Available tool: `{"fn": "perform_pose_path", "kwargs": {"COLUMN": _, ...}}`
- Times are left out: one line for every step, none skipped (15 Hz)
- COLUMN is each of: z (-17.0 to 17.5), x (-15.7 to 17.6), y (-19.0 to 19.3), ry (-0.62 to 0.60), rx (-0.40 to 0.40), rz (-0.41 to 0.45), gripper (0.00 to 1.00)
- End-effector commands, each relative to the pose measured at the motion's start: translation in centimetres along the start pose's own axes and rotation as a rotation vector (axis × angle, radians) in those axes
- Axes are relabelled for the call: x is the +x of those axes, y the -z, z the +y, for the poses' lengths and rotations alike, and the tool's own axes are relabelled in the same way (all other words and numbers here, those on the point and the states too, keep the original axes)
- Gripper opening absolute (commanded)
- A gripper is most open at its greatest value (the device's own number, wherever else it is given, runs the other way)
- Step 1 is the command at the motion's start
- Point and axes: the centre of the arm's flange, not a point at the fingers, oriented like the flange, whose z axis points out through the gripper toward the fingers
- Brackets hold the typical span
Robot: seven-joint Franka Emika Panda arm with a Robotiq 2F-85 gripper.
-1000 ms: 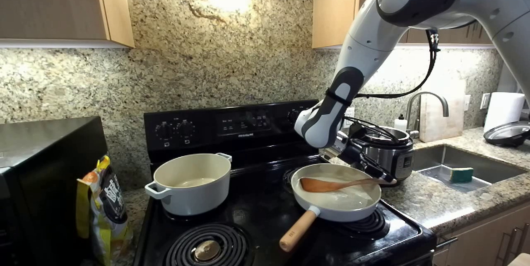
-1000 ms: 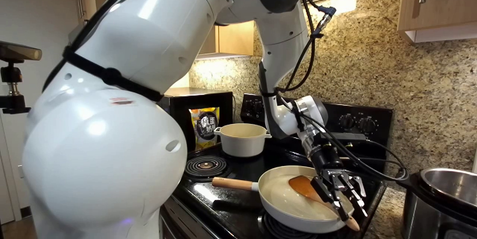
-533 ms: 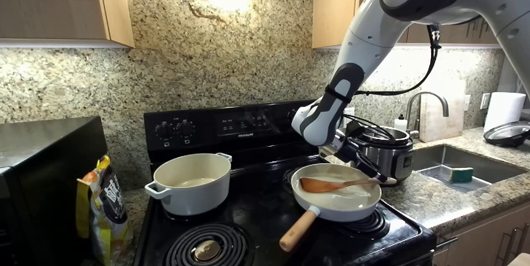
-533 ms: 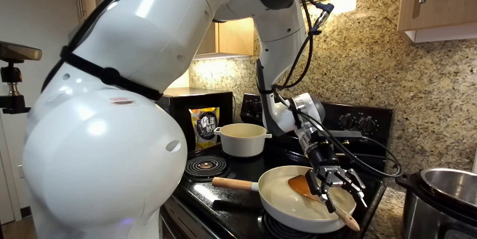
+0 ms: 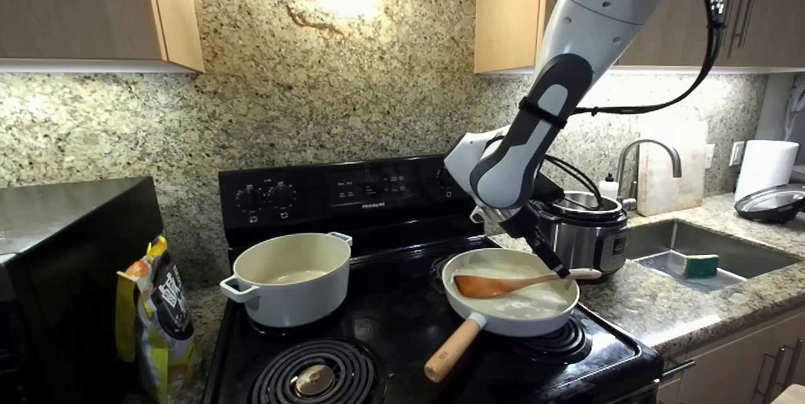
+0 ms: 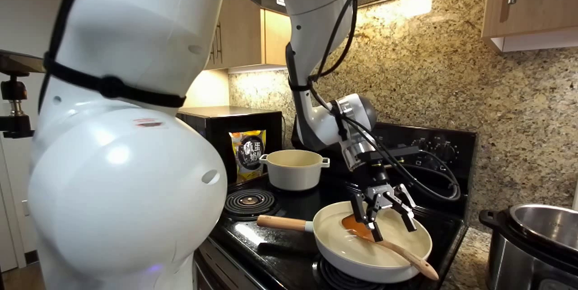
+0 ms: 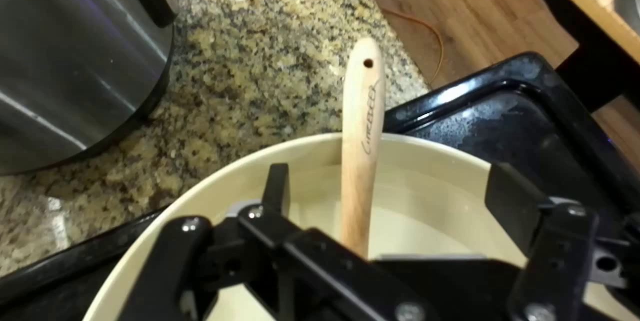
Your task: Use the wooden spoon to stir the water in the white pan
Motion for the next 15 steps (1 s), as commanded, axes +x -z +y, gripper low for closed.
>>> {"fn": "perform_pose_path", "kwargs": {"z": -4.6, "x": -3.4, "y": 2.7, "ry": -0.02, "rx": -0.125, "rz": 0.142, "gripper": 1.0}}
{"fn": "perform_pose_path", "kwargs": {"z": -5.1, "x": -3.8, "y": 3.5, "ry": -0.022, "rx": -0.148, "rz": 0.169, "gripper": 1.0}}
{"fn": "perform_pose_path", "kwargs": {"z": -5.6, "x": -4.3, "y": 4.5, "ry": -0.018, "rx": -0.172, "rz": 0.19, "gripper": 1.0}}
{"fn": "perform_pose_path", "kwargs": {"z": -6.0, "x": -4.7, "y": 5.2, "ry": -0.013, "rx": -0.188, "rz": 0.206, "gripper": 1.0}}
{"fn": "perform_pose_path", "kwargs": {"z": -6.3, "x": -5.3, "y": 6.0, "ry": -0.009, "rx": -0.206, "rz": 0.221, "gripper": 1.0}}
{"fn": "perform_pose_path", "kwargs": {"z": -6.7, "x": -5.7, "y": 6.6, "ry": -0.005, "rx": -0.22, "rz": 0.232, "gripper": 1.0}}
{"fn": "perform_pose_path", "kwargs": {"z": -6.8, "x": -6.0, "y": 7.1, "ry": 0.01, "rx": -0.227, "rz": 0.229, "gripper": 1.0}}
{"fn": "perform_pose_path", "kwargs": {"z": -7.0, "x": -6.3, "y": 7.5, "ry": 0.017, "rx": -0.231, "rz": 0.236, "gripper": 1.0}}
{"fn": "perform_pose_path", "kwargs": {"z": -7.1, "x": -6.3, "y": 7.8, "ry": 0.039, "rx": -0.227, "rz": 0.236, "gripper": 1.0}}
{"fn": "perform_pose_path", "kwargs": {"z": -7.2, "x": -6.3, "y": 8.0, "ry": 0.053, "rx": -0.226, "rz": 0.235, "gripper": 1.0}}
{"fn": "perform_pose_path", "kwargs": {"z": -6.0, "x": -5.2, "y": 7.8, "ry": 0.008, "rx": -0.222, "rz": 0.218, "gripper": 1.0}}
{"fn": "perform_pose_path", "kwargs": {"z": -6.2, "x": -5.3, "y": 8.0, "ry": 0.018, "rx": -0.227, "rz": 0.22, "gripper": 1.0}}
{"fn": "perform_pose_path", "kwargs": {"z": -6.4, "x": -5.4, "y": 8.0, "ry": 0.023, "rx": -0.229, "rz": 0.221, "gripper": 1.0}}
{"fn": "perform_pose_path", "kwargs": {"z": -6.4, "x": -5.4, "y": 8.0, "ry": 0.024, "rx": -0.229, "rz": 0.22, "gripper": 1.0}}
{"fn": "perform_pose_path", "kwargs": {"z": -6.4, "x": -5.4, "y": 7.9, "ry": 0.024, "rx": -0.228, "rz": 0.22, "gripper": 1.0}}
